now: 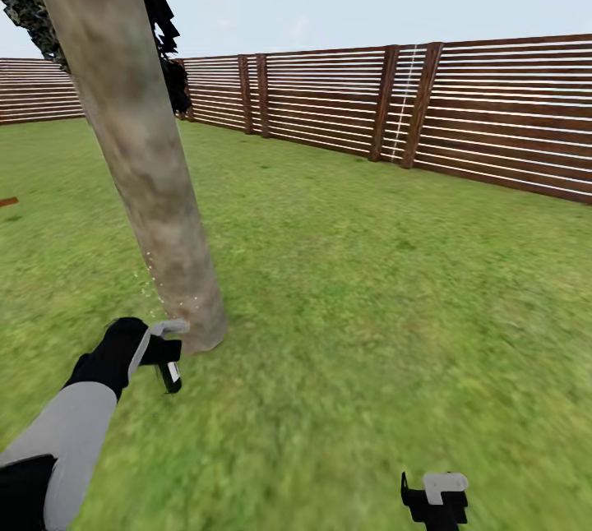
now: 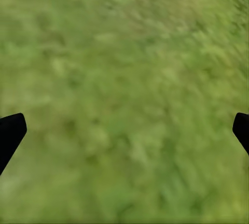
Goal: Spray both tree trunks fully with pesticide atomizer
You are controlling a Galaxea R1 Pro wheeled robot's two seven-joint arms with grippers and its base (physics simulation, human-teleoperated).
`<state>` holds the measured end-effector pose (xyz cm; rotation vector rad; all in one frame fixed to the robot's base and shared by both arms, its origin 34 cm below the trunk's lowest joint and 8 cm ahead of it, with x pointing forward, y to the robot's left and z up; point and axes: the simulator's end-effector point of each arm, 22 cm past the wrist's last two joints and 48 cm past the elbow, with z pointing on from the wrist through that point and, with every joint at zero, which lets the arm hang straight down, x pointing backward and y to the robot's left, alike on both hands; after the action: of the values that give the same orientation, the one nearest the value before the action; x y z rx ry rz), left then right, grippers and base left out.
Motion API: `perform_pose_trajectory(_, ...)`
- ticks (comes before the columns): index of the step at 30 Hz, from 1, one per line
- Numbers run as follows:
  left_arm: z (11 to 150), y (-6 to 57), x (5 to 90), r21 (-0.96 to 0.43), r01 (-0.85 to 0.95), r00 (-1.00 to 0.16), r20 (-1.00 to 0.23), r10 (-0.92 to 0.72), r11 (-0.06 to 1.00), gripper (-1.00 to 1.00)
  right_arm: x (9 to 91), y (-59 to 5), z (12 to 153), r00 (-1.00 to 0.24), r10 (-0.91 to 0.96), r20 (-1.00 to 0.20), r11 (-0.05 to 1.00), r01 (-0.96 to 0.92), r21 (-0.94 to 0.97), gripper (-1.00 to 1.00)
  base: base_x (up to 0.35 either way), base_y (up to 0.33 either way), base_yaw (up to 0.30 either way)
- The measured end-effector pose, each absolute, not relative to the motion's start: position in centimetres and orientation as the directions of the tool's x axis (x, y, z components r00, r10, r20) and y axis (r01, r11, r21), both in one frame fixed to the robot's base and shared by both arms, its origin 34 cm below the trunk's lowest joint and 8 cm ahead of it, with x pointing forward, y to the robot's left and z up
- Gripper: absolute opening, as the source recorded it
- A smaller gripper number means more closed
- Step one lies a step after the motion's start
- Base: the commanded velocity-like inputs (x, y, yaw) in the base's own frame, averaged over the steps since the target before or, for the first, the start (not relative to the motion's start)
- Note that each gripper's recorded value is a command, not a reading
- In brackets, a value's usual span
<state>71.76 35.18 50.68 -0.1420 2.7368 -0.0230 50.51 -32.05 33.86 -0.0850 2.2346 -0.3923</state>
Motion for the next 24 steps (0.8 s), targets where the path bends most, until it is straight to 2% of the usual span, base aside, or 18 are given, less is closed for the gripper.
perform_pose_trajectory(2,50.8,36.3,71.7,0.01,-0.104,-0.916,-0.39,-0.092,0.995,-1.0,50.5,-32.0,33.9,-0.642,-0.194,-0.742,0.949,0.07,-0.309,1.0,0.0,0.0,0.0)
perform_pose_trajectory(5,51.2,41.3,70.9,0.08,-0.146,-0.915,-0.389,-0.104,0.986,-1.0,50.6,-32.1,33.9,-0.641,-0.194,-0.743,0.948,0.071,-0.309,1.0,0.0,0.0,0.0)
perform_pose_trajectory(9,50.8,35.3,72.0,0.0,-0.107,-0.915,-0.392,-0.098,0.994,-1.0,50.5,-32.1,33.9,-0.641,-0.193,-0.743,0.948,0.073,-0.309,1.0,0.0,0.0,0.0)
perform_pose_trajectory(11,51.0,35.8,72.1,0.023,-0.107,-0.914,-0.395,-0.089,0.994,-1.0,50.6,-32.1,33.9,-0.641,-0.194,-0.743,0.948,0.072,-0.309,1.0,0.0,0.0,0.0)
perform_pose_trajectory(15,52.5,43.1,71.5,0.11,-0.167,-0.907,-0.407,-0.109,0.98,-1.0,50.6,-32.1,33.9,-0.641,-0.194,-0.743,0.948,0.072,-0.31,1.0,0.0,0.0,0.0)
perform_pose_trajectory(18,52.2,42.6,71.3,0.093,-0.17,-0.906,-0.406,-0.118,0.981,-1.0,50.6,-32.1,33.9,-0.641,-0.194,-0.743,0.948,0.072,-0.309,1.0,0.14,-0.051,0.0)
perform_pose_trajectory(20,52.3,40.3,72.2,0.059,-0.153,-0.903,-0.414,-0.116,0.986,-1.0,50.6,-32.1,33.9,-0.64,-0.193,-0.743,0.948,0.073,-0.309,1.0,0.268,-0.131,0.057)
perform_pose_trajectory(24,52.4,39.2,72.5,0.054,-0.141,-0.903,-0.417,-0.107,0.988,-1.0,50.6,-32.0,33.9,-0.64,-0.193,-0.744,0.948,0.073,-0.309,1.0,0.28,-0.147,0.24)
